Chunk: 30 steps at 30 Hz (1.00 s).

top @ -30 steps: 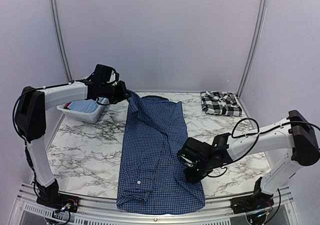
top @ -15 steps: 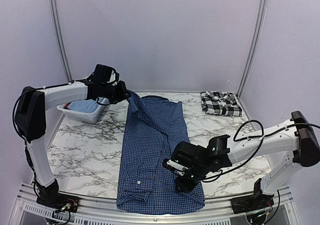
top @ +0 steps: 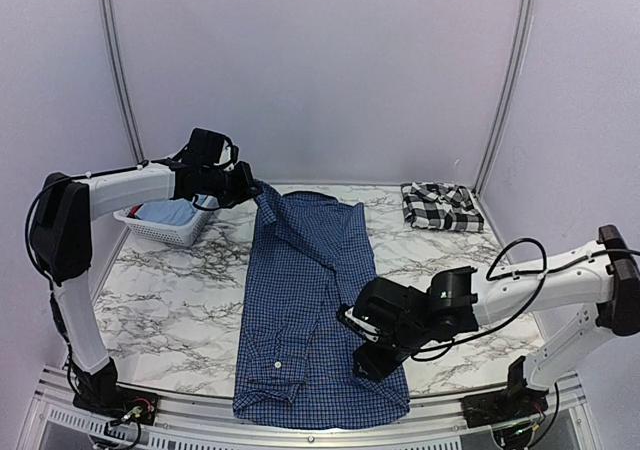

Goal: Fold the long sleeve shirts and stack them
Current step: Smooth out the rectangle-folded shirt at the center of the board.

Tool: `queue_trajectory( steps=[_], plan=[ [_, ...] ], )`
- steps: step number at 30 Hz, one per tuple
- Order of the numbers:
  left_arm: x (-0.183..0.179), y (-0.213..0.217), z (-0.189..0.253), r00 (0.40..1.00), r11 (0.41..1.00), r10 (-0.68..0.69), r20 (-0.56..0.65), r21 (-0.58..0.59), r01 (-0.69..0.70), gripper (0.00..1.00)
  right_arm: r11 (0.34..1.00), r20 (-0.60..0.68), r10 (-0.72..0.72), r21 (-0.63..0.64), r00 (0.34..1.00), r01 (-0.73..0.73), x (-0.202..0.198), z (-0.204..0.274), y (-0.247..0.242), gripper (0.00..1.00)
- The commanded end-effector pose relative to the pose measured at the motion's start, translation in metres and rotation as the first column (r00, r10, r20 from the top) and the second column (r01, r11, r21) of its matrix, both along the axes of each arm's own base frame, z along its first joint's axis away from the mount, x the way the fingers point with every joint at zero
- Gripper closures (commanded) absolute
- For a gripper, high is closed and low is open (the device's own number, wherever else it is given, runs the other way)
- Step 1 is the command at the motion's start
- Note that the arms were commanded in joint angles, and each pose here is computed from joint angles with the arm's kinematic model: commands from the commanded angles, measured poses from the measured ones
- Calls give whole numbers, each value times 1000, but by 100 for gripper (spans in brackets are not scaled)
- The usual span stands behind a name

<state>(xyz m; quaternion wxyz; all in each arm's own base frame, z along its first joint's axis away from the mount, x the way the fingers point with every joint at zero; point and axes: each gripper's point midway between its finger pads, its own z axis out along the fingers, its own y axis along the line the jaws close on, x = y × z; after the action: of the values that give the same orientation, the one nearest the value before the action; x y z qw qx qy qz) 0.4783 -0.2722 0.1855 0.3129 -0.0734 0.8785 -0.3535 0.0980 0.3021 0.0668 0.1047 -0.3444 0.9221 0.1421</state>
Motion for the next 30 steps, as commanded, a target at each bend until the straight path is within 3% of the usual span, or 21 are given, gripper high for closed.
queue_trajectory(
  steps=[1, 8, 20, 28, 30],
  plan=[
    [1, -3, -8, 1000, 1000, -11, -22, -4, 11, 100, 999, -38, -11, 33, 999, 12, -4, -3, -1, 51],
    [1, -5, -8, 1000, 1000, -13, -23, -8, 13, 100, 999, -108, 29, 19, 994, -27, -19, -28, -4, 53],
    [5, -16, 7, 999, 999, -39, 6, -31, 39, 100, 995, -91, 17, 99, 996, -8, -17, -6, 10, 69],
    [11, -33, 35, 996, 996, -65, 61, -64, 69, 100, 994, -99, 15, 111, 995, -4, -20, -8, 12, 97],
    [13, -37, 46, 994, 994, -67, 84, -74, 74, 100, 993, -99, 13, 114, 995, -2, -21, -7, 12, 100]
  ],
)
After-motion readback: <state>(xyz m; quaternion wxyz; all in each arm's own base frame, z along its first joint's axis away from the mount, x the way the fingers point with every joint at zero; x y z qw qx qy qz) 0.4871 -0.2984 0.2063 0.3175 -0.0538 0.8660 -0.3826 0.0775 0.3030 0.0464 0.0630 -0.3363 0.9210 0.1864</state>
